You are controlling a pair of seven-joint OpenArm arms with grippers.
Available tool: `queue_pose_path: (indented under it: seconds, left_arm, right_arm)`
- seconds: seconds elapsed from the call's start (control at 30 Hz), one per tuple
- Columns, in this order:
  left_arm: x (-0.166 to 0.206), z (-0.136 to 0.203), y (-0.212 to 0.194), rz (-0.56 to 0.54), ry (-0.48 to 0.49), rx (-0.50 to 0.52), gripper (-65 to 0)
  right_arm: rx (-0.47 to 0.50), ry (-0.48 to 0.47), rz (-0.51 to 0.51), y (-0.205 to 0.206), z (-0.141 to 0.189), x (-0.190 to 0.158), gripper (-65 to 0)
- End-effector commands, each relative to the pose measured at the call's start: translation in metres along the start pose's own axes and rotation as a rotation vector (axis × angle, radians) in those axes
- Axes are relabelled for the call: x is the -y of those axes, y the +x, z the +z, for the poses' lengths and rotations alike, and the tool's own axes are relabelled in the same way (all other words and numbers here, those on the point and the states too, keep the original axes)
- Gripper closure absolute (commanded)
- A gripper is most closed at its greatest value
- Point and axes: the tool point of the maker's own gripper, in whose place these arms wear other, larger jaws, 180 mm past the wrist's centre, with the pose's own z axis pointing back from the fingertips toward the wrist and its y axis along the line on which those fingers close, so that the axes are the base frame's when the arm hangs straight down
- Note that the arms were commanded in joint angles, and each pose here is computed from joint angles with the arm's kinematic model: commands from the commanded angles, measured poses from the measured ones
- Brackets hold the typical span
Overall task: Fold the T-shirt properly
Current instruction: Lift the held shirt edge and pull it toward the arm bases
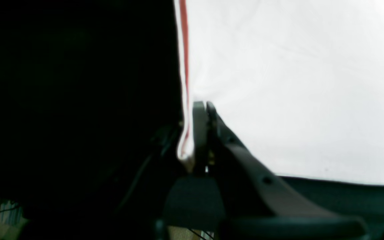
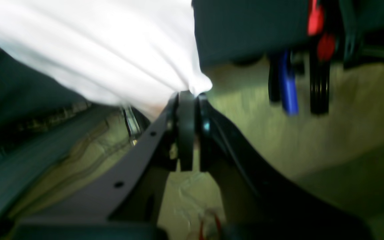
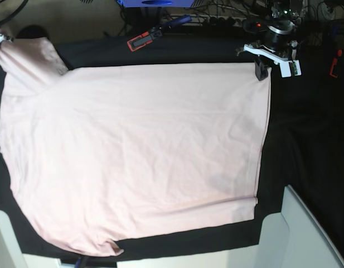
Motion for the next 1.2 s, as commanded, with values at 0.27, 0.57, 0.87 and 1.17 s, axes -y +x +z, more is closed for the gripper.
queue_pose_path:
  seconds: [0.27, 0.57, 0.87, 1.17]
  left_arm:
    - [0.007, 0.019, 0.021, -0.027, -0.021, 0.061, 0.0]
    - [0.012, 0.023, 0.032, -0.033, -0.032, 0.089, 0.0]
    - [0.013, 0.015, 0.043, -0.024, -0.035, 0.120, 0.0]
    - [0.008, 0.002, 0.065, -0.005, 0.019, 0.179, 0.0]
  right_arm:
    - [-0.017, -0.057, 0.040, -0.006, 0.015, 0.013, 0.0]
    - [0.020, -0.033, 0.115, 0.022, 0.010, 0.001, 0.0]
    - [0.099, 0.002, 0.172, 0.064, 0.007, -0.017, 0.0]
    - [0.106, 0.035, 0.188, 0.086, -0.006, -0.020, 0.0]
